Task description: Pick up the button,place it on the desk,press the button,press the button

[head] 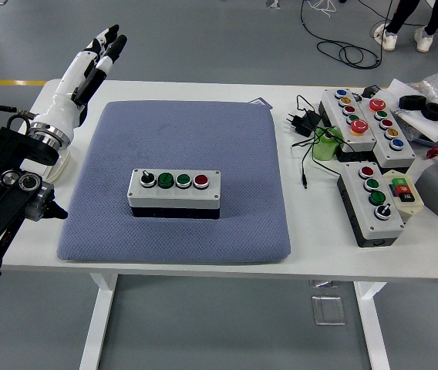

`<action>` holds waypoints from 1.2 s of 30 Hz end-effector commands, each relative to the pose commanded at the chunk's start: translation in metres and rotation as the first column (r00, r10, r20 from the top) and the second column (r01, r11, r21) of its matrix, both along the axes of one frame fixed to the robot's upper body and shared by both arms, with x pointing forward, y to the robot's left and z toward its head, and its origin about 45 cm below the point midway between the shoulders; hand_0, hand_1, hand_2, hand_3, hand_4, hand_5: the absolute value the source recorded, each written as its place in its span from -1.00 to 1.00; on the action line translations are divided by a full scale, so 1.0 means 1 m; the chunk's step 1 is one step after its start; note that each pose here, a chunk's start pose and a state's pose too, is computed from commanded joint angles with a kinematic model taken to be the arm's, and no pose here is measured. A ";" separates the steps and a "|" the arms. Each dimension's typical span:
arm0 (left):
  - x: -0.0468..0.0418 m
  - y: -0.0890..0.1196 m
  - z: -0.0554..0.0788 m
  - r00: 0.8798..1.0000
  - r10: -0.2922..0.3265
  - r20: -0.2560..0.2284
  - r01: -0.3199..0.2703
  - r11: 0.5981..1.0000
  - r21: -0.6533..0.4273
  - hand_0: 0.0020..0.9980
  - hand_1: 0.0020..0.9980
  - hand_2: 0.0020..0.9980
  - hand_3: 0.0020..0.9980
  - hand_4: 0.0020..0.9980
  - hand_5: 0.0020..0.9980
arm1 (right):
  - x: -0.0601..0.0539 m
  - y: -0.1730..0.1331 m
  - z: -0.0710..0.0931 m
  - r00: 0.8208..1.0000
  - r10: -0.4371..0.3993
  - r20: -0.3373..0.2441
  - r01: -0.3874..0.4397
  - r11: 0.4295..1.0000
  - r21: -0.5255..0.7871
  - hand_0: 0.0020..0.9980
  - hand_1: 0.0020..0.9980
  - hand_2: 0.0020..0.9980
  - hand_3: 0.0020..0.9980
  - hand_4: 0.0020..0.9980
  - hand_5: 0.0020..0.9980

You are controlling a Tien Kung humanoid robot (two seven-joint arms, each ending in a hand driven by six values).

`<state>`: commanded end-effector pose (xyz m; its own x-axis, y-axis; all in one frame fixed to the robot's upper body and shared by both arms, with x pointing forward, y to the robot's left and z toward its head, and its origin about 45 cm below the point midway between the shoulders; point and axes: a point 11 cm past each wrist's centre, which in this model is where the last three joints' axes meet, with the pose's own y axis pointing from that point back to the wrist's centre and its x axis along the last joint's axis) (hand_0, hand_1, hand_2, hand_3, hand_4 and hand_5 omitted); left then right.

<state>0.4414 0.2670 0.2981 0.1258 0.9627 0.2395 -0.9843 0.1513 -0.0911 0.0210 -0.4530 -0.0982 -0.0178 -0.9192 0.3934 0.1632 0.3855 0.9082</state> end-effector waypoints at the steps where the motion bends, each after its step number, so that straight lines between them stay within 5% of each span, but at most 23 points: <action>1: -0.0004 0.003 -0.004 1.000 0.001 -0.020 -0.002 0.999 -0.043 0.80 0.88 1.00 1.00 0.60 1.00 | 0.000 0.000 0.000 1.000 0.000 0.000 0.000 1.000 0.000 0.33 0.29 0.48 0.19 -0.23 -0.58; 8: -0.0040 0.032 -0.028 0.992 0.000 -0.125 -0.036 0.958 -0.283 0.74 0.83 0.96 1.00 0.57 1.00 | -0.001 0.001 -0.001 1.000 0.003 -0.003 -0.003 1.000 0.003 0.33 0.29 0.48 0.19 -0.23 -0.58; 16: -0.0136 0.062 -0.048 0.984 0.041 -0.176 -0.095 0.946 -0.310 0.69 0.77 0.88 1.00 0.55 1.00 | -0.002 0.002 -0.001 1.000 -0.001 -0.002 0.001 1.000 0.004 0.33 0.29 0.48 0.19 -0.23 -0.58; 27: -0.0250 0.068 -0.058 0.981 0.021 -0.191 -0.079 0.951 -0.299 0.69 0.77 0.87 1.00 0.52 1.00 | -0.004 0.003 -0.001 1.000 -0.004 -0.003 0.004 1.000 0.003 0.33 0.29 0.47 0.18 -0.24 -0.58; 36: -0.0258 0.071 -0.055 0.984 0.020 -0.177 -0.071 0.955 -0.288 0.69 0.77 0.87 1.00 0.51 1.00 | -0.005 0.003 -0.002 1.000 -0.001 -0.006 0.001 1.000 0.003 0.33 0.28 0.47 0.19 -0.23 -0.58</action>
<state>0.4156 0.3375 0.2433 0.0944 0.9927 -0.0746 -0.9942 0.0979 0.0454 0.0163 -0.4502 -0.0997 -0.0166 -0.9202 0.3911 0.1689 0.3829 0.9082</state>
